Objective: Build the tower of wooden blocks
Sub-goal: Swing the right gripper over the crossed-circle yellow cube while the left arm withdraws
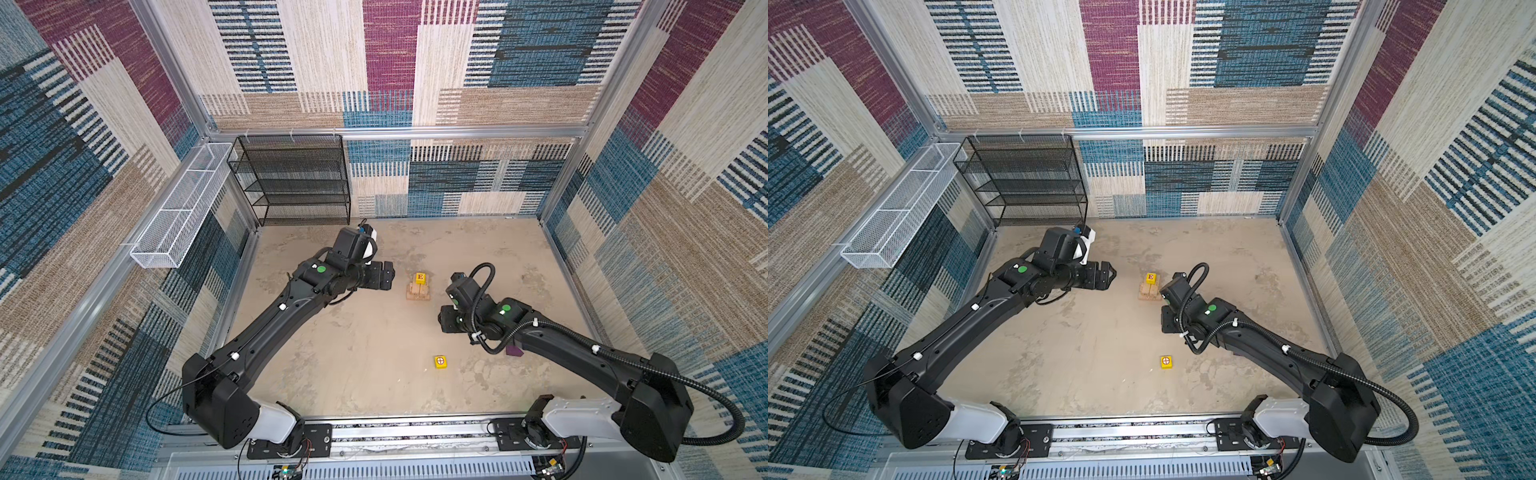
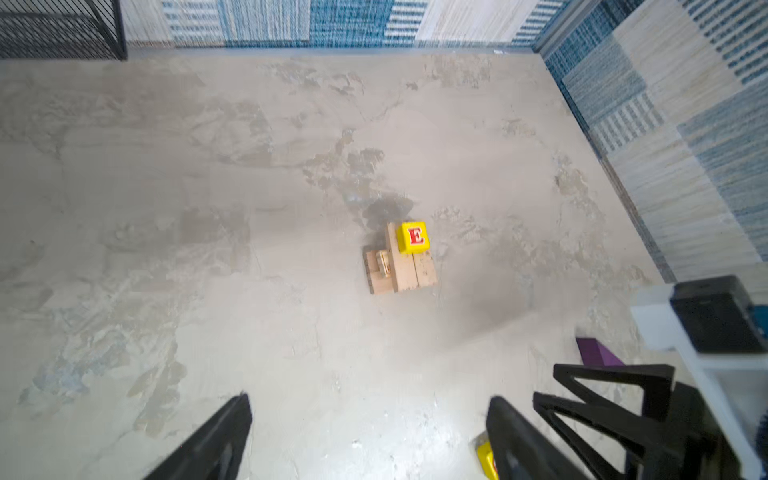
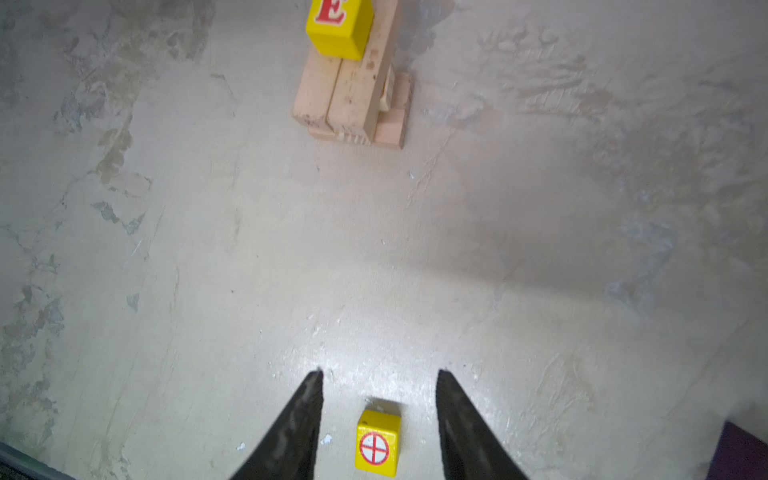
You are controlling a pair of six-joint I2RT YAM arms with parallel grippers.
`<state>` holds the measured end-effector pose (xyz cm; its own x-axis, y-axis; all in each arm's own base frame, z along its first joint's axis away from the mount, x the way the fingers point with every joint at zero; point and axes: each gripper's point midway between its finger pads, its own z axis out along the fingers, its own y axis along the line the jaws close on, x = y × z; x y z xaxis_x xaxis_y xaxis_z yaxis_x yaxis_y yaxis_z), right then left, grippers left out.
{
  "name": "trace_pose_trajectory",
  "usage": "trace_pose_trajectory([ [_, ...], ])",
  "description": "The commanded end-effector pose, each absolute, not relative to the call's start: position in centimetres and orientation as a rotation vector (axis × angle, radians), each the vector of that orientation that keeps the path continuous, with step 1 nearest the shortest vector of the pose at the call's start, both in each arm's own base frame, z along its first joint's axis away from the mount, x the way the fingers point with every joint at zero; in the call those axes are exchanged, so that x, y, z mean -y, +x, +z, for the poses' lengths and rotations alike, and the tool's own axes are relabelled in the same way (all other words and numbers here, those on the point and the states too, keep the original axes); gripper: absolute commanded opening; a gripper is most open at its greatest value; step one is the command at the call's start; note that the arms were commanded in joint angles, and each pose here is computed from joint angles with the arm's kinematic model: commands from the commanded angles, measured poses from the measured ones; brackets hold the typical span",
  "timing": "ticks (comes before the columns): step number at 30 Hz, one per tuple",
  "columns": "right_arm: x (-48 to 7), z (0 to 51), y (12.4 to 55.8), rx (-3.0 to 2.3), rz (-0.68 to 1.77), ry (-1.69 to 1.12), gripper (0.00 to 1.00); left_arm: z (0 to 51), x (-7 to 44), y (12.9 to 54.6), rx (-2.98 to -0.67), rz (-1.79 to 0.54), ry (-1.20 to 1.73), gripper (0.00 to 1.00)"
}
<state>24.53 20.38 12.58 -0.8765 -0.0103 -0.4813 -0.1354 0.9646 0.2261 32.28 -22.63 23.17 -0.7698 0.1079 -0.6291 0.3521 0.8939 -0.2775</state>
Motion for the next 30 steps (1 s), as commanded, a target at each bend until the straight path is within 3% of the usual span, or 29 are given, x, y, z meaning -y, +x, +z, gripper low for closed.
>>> trace_pose_trajectory([
  [1, -19.9, 11.5, 22.7, -2.664, 0.287, -0.07, 0.47, 20.8, 22.9, 28.4, -2.487, -0.58, 0.472, 0.93],
  [10, -20.8, 8.1, 19.2, -2.762, 0.259, -0.151, 0.48, 16.6, 21.6, 23.5, -2.54, -0.583, 0.677, 0.93],
  [30, -20.6, 4.6, 17.1, -2.835, 0.22, -0.136, 0.49, 13.1, 20.5, 21.7, -2.622, -0.364, 0.779, 0.93],
])
